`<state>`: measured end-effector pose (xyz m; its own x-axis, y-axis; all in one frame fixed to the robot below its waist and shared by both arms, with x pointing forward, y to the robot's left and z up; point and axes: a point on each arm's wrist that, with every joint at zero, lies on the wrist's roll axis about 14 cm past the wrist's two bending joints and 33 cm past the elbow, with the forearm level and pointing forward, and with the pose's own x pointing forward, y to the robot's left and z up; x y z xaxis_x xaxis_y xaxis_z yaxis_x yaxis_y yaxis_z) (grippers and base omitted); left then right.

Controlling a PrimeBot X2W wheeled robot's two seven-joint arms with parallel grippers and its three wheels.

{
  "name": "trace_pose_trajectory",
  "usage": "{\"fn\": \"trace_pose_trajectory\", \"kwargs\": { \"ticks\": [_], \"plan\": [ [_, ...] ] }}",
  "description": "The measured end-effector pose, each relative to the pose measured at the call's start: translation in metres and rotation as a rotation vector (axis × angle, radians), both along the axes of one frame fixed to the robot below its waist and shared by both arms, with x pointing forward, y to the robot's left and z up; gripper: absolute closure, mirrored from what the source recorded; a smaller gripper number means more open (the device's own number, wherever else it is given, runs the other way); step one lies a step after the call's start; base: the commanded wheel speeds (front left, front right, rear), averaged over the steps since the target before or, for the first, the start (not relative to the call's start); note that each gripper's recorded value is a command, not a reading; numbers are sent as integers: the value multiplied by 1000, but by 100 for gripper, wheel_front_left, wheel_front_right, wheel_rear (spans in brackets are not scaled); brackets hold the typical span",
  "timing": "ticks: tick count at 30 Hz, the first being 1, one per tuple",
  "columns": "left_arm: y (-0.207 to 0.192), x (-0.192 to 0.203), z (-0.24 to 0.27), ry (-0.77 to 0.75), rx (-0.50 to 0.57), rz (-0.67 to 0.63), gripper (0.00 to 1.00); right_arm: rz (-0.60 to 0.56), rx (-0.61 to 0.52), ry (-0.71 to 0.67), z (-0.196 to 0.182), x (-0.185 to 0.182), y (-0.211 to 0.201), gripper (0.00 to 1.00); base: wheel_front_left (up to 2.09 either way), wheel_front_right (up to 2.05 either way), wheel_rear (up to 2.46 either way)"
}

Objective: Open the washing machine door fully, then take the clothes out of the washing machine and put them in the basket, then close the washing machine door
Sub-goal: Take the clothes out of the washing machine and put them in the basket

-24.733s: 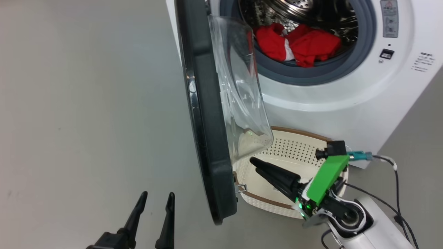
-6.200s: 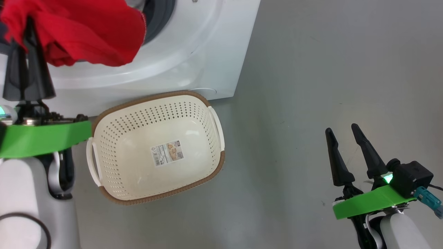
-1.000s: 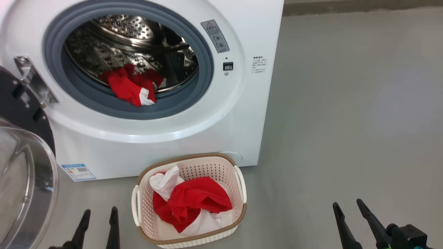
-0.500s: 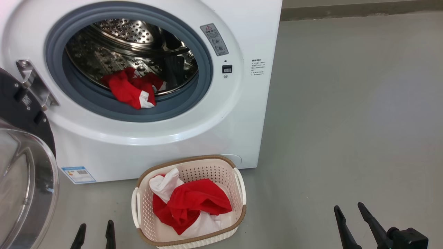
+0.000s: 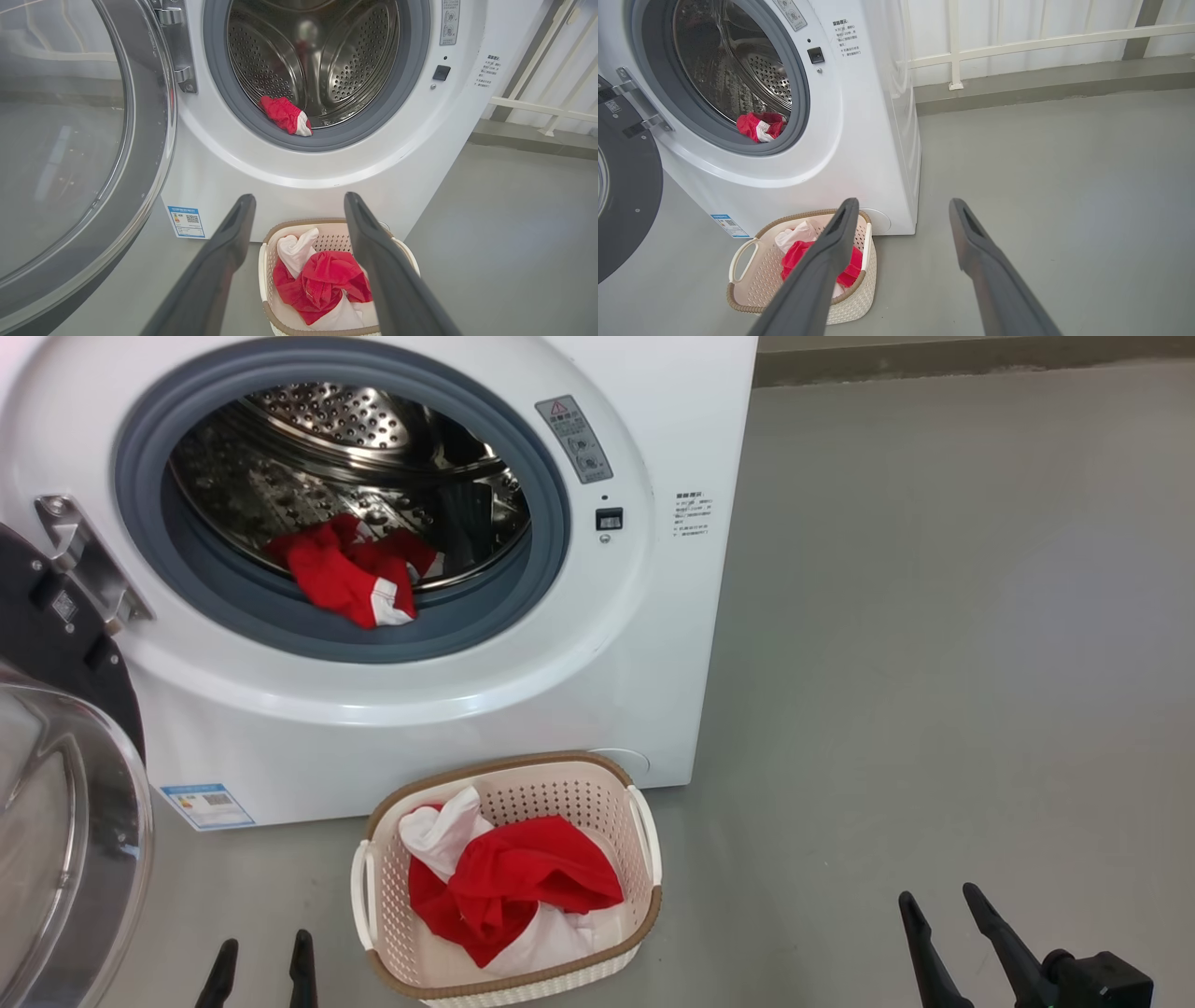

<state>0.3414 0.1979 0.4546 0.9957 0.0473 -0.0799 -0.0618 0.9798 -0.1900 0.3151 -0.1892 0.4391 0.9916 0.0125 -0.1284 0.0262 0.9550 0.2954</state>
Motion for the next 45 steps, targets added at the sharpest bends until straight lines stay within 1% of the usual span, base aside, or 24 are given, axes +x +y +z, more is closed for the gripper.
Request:
{"fn": "trace_pose_trajectory", "kwargs": {
  "ticks": [6, 11, 18, 26, 32, 40, 45],
  "plan": [
    [-5, 5, -3, 10, -3, -14, 0, -2, 3, 13, -4, 1, 1, 0, 0, 0, 0],
    [-15, 29, 1, -6, -1, -43, 0, 0, 6, 19, -5, 11, 2, 0, 0, 0, 0],
    [-32, 82, 12, -48, 22, -92, 0, 9, 12, 13, -6, 39, 6, 0, 0, 0, 0],
    [-59, 151, 16, -74, 58, -163, 0, 4, 19, 26, -15, 67, 7, 0, 0, 0, 0],
    [-76, 195, 2, -46, 86, -197, 0, -6, 18, 45, -26, 84, 4, 0, 0, 0, 0],
    [-91, 247, -21, 5, 125, -219, 0, -27, 16, 93, -47, 94, -2, 0, 0, 0, 0],
    [-89, 278, -32, 29, 160, -199, 0, -34, 12, 119, -59, 98, -4, 0, 0, 0, 0]
  ]
}}
